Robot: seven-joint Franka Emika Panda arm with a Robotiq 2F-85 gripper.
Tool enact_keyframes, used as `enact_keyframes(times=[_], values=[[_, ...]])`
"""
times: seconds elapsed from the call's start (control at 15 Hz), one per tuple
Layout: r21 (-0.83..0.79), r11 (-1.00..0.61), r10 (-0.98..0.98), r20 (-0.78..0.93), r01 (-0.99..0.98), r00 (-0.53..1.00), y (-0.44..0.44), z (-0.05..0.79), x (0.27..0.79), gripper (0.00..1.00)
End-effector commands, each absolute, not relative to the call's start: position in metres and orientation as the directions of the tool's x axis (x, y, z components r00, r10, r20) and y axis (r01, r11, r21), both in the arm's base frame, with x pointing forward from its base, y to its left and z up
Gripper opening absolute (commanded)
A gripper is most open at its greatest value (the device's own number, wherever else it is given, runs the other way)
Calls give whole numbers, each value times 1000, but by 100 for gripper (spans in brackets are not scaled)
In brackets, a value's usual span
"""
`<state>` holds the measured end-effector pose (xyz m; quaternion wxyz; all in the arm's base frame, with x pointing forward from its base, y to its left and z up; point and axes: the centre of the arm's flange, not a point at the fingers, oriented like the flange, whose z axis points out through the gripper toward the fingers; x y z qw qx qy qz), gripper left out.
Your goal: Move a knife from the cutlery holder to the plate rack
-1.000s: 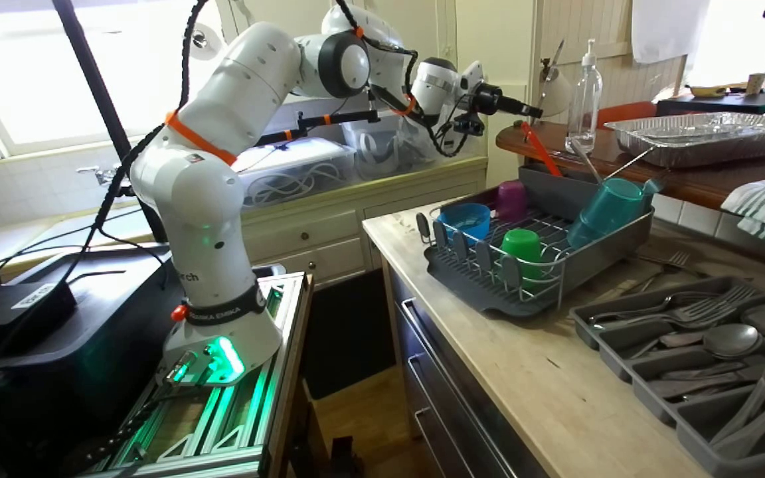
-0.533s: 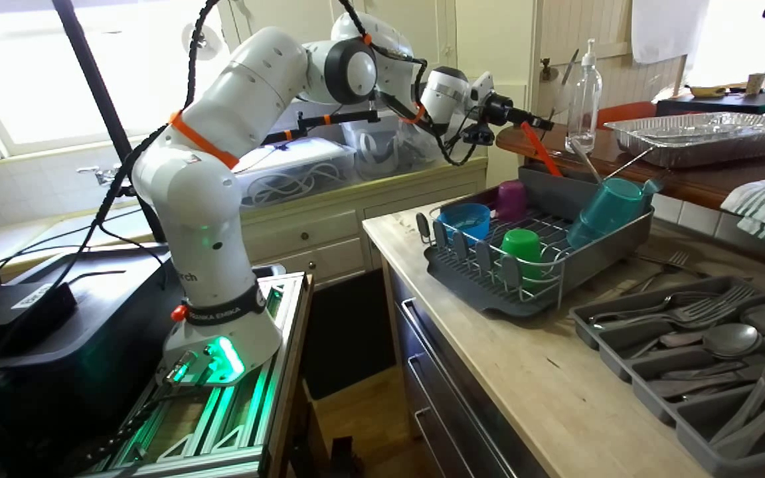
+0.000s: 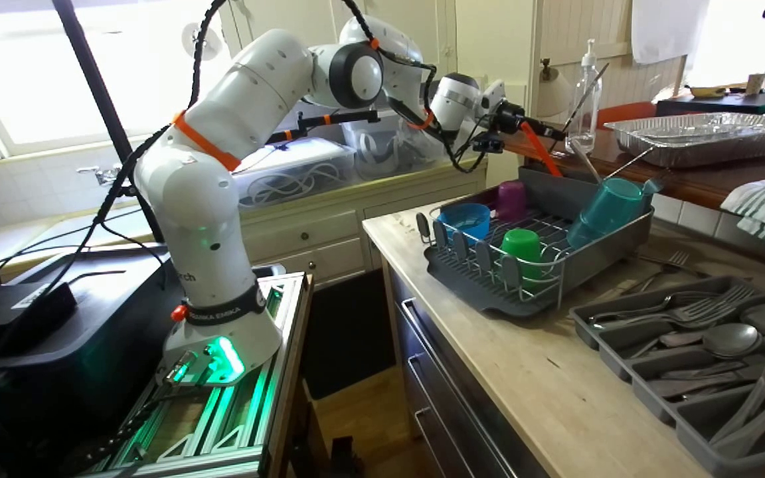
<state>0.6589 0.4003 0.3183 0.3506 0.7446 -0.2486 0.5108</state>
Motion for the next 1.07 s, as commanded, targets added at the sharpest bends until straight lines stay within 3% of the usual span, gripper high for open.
enact_keyframes(times=[0.0, 0.87, 1.0], values=[[275, -648, -26, 924, -710, 381, 400, 298, 657, 4], [392, -622, 23, 874, -678, 485, 397, 261, 634, 4], [399, -621, 23, 870, -675, 493, 396, 261, 634, 41]])
